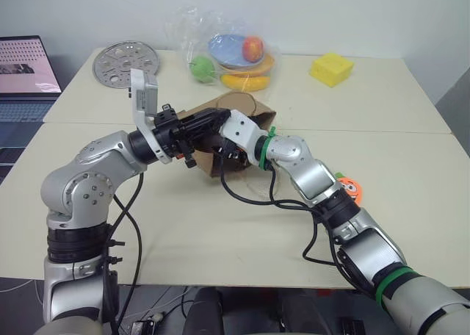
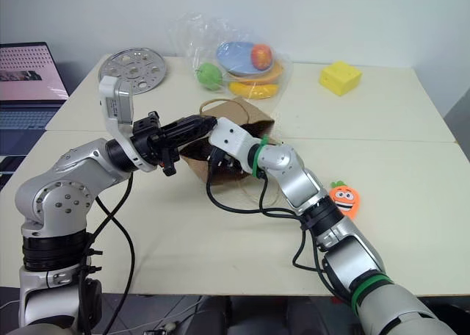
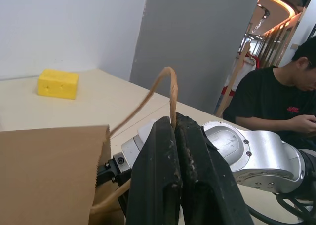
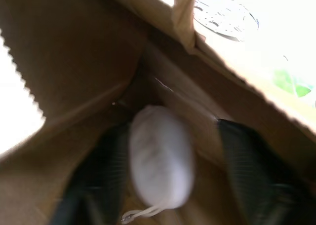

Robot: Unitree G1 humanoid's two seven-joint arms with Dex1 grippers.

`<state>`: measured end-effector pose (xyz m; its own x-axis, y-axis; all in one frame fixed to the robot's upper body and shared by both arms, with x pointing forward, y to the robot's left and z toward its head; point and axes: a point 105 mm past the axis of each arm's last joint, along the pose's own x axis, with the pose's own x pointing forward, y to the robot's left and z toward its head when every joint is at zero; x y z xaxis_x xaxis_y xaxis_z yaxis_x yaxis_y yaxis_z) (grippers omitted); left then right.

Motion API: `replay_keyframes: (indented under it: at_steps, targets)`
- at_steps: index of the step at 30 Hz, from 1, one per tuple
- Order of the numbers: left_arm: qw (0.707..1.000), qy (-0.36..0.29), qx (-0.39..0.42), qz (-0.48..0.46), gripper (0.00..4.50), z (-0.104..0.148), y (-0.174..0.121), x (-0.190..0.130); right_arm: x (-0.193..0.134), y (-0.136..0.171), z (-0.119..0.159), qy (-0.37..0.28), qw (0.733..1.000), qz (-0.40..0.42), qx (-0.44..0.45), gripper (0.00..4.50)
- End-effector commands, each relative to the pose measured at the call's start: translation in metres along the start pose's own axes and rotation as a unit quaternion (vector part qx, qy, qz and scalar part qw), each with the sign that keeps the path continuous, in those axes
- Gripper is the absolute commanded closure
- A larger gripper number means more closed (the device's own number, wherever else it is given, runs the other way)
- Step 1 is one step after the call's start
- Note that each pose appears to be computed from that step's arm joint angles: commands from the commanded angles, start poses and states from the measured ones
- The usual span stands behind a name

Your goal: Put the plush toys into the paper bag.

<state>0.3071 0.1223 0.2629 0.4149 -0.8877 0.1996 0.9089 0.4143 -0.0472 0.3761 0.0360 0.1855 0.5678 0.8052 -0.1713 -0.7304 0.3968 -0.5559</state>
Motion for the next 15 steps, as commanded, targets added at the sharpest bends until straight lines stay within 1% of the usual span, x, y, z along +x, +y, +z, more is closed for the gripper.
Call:
replay_keyframes:
  at_steps: [1,7,9,10,11,13,15]
  targets:
    - [1.0,-0.02,0.019,-0.006,4.5,0.011,-0.005,0.002,-0.022,-0.007,0.025,-0.042,0.999,-0.007,-0.017,0.33]
    - [1.0,-0.021,0.019,-0.005,4.5,0.009,-0.003,0.003,-0.065,-0.005,0.04,-0.058,0.998,0.028,-0.014,0.33]
    - [1.0,-0.019,0.019,-0.006,4.5,0.007,-0.004,0.004,-0.101,0.002,0.039,-0.061,0.994,0.081,-0.03,0.33]
    - [1.0,-0.018,0.018,-0.007,4.5,0.006,-0.005,0.005,-0.122,0.005,0.028,-0.04,0.993,0.1,-0.037,0.33]
    - [1.0,-0.018,0.018,-0.007,4.5,0.006,-0.005,0.005,-0.135,0.008,0.021,-0.022,0.993,0.112,-0.041,0.33]
    - [1.0,-0.012,0.018,-0.009,4.5,0.003,-0.006,0.004,-0.158,0.007,0.003,0.021,0.993,0.11,-0.03,0.33]
    - [1.0,-0.011,0.017,-0.009,4.5,0.002,-0.005,0.003,-0.179,0.007,-0.02,0.08,0.991,0.108,-0.015,0.33]
